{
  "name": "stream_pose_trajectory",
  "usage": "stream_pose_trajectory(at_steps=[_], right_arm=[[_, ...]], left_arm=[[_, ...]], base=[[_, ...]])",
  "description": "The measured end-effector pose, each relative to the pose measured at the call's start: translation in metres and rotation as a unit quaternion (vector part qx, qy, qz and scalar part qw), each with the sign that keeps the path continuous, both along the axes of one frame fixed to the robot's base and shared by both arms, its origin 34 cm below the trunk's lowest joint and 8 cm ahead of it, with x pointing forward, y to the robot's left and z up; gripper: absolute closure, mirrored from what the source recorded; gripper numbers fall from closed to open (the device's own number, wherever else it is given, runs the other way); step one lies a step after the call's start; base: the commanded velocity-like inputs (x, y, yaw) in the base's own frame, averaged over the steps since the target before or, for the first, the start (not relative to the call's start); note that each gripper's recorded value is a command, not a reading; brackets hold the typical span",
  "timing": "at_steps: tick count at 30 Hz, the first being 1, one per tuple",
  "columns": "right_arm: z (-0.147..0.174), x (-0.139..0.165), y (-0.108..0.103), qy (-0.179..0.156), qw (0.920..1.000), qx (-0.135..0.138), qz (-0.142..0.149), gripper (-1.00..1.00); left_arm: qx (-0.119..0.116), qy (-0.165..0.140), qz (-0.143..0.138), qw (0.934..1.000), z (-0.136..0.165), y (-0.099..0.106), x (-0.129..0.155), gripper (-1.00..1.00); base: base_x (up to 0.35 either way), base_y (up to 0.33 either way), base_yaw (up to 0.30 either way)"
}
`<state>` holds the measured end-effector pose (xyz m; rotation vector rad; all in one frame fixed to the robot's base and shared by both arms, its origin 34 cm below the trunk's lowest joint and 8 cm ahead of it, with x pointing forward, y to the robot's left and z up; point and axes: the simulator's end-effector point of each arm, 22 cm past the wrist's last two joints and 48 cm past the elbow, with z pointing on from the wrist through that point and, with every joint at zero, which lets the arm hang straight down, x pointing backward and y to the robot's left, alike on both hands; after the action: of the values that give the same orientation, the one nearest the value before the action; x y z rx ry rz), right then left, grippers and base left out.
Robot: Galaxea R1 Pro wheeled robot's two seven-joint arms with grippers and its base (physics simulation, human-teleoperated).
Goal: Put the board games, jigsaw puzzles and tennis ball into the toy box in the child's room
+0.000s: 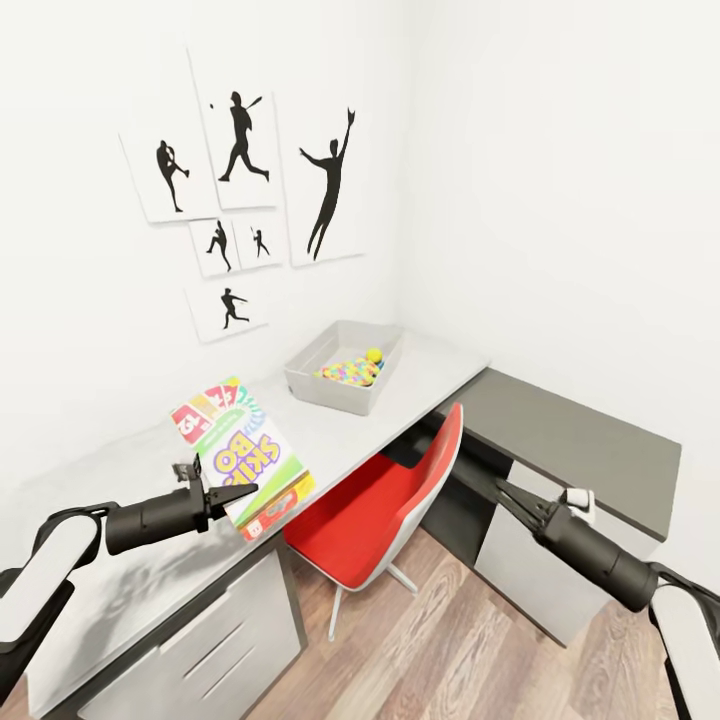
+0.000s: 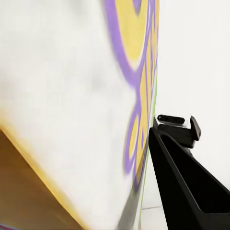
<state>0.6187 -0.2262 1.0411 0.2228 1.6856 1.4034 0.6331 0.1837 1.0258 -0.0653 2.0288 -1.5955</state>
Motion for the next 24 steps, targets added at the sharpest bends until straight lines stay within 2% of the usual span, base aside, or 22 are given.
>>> stream_pose_trajectory(at_steps=[5, 12, 24], right_arm=[[-0.007, 0.002, -0.006, 0.027, 0.9995, -0.014, -0.012, -1.0], [0.005, 0.002, -0.02, 0.022, 0.9993, -0.011, -0.03, -1.0], [0.025, -0.001, -0.02, 0.014, 0.9994, -0.006, -0.033, -1.0]], left_arm=[[0.001, 0.002, -0.005, 1.0, 0.004, -0.003, -0.003, 1.0], [0.002, 0.003, -0.006, 1.0, 0.012, -0.003, -0.004, 1.0], [0.003, -0.002, -0.005, 1.0, 0.031, -0.003, -0.008, 1.0]], base=[[0.0, 0.0, 0.0], [0.0, 0.0, 0.0], [0.0, 0.0, -0.039]])
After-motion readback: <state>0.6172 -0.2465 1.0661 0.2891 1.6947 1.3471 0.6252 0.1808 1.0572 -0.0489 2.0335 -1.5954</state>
